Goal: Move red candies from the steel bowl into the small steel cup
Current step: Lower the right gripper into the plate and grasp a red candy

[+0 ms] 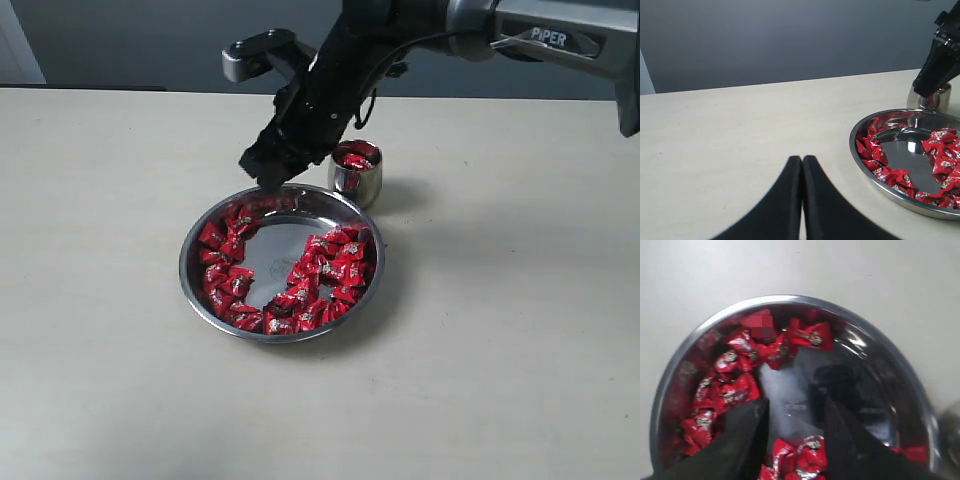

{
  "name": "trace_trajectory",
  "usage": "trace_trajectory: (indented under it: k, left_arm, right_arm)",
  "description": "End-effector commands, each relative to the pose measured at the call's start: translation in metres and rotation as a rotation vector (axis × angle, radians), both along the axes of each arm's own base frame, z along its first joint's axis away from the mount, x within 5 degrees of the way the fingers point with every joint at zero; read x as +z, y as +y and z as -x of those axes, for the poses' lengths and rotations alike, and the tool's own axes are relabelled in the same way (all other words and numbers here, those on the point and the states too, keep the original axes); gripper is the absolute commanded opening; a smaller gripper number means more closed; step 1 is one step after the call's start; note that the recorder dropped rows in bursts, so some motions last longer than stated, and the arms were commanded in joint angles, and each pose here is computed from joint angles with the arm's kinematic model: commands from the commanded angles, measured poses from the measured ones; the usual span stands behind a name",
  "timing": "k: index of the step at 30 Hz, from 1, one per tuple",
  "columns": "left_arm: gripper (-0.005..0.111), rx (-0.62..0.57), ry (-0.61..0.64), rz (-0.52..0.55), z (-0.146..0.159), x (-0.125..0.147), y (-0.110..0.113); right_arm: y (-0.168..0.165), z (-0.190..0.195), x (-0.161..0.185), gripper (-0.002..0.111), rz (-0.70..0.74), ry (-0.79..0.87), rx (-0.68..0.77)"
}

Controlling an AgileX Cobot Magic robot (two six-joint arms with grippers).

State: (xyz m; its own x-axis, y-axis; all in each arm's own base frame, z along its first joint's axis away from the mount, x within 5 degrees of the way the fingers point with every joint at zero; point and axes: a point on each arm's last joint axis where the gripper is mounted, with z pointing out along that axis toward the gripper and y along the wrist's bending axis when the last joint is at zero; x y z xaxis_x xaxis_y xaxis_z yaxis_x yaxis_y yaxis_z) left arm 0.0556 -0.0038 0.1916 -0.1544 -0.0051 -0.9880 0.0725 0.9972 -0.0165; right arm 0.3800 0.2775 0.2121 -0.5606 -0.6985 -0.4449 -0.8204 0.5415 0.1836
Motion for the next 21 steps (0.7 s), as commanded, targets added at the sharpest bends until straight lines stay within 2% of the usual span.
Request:
trace_trajectory:
  k: [1, 10, 21]
  left_arm:
    - [0.0, -0.007, -0.01, 0.002, 0.0, 0.001, 0.0]
    - [0.0, -0.007, -0.01, 0.002, 0.0, 0.001, 0.0]
    - [0.0, -0.007, -0.01, 0.002, 0.0, 0.001, 0.0]
  right_arm:
    - [0.02, 0.012, -0.016, 0.049, 0.015, 0.018, 0.086]
    - [0.039, 0.023, -0.067, 0.05, 0.084, 0.116, 0.137]
    - [0.043, 0.025, -0.077, 0.05, 0.052, 0.171, 0.118]
